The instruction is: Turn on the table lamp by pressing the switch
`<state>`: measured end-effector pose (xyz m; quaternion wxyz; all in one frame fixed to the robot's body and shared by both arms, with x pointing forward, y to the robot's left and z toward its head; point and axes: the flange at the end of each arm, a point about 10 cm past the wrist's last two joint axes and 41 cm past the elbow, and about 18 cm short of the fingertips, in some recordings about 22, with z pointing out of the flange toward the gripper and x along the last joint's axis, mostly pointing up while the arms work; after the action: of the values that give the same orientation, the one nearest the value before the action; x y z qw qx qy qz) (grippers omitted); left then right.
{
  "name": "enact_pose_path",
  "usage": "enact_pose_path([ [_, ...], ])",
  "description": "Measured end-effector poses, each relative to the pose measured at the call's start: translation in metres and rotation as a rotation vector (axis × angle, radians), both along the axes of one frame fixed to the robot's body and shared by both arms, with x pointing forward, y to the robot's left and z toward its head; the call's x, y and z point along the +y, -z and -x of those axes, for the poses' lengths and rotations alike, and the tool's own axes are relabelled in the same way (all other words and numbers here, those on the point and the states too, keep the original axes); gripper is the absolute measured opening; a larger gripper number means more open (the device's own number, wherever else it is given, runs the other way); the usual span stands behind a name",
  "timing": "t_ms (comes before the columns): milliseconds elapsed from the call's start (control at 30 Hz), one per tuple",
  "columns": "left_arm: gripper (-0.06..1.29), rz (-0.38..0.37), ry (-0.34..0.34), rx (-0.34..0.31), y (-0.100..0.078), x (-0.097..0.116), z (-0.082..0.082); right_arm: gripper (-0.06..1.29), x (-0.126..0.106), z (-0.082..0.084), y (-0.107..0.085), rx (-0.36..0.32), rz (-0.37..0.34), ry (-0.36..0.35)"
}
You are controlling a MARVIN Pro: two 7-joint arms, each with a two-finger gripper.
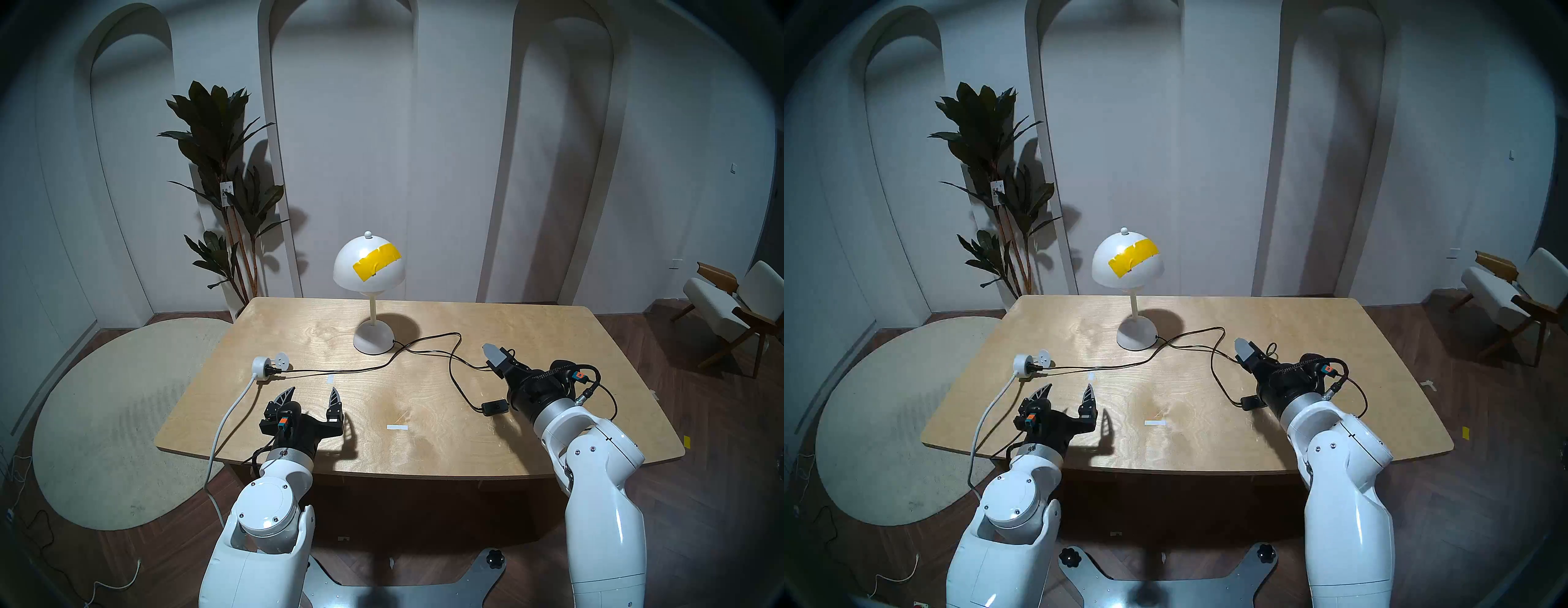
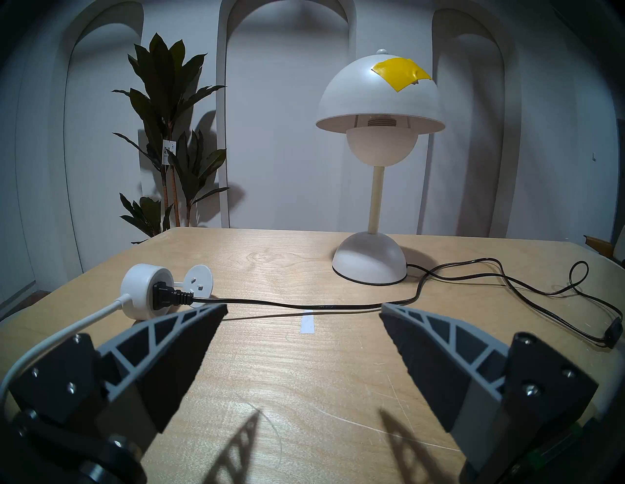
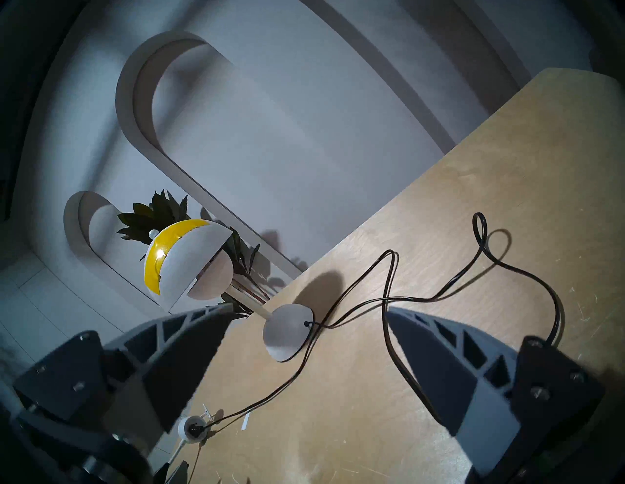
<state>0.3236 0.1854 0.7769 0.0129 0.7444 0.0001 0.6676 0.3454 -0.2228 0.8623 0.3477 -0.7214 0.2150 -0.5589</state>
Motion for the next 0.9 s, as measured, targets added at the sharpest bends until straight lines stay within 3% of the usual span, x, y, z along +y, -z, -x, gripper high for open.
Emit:
enact_pose_path([
  [567, 1.23, 0.0, 0.0, 0.0, 0.0, 0.0, 0.0, 1.21, -0.009, 0.027, -0.004, -0.018, -0.133, -0.025],
  [900, 1.23, 0.0, 0.0, 0.0, 0.0, 0.0, 0.0, 1.21, -0.013, 0.016, 0.021, 0.002, -0.261, -0.036],
])
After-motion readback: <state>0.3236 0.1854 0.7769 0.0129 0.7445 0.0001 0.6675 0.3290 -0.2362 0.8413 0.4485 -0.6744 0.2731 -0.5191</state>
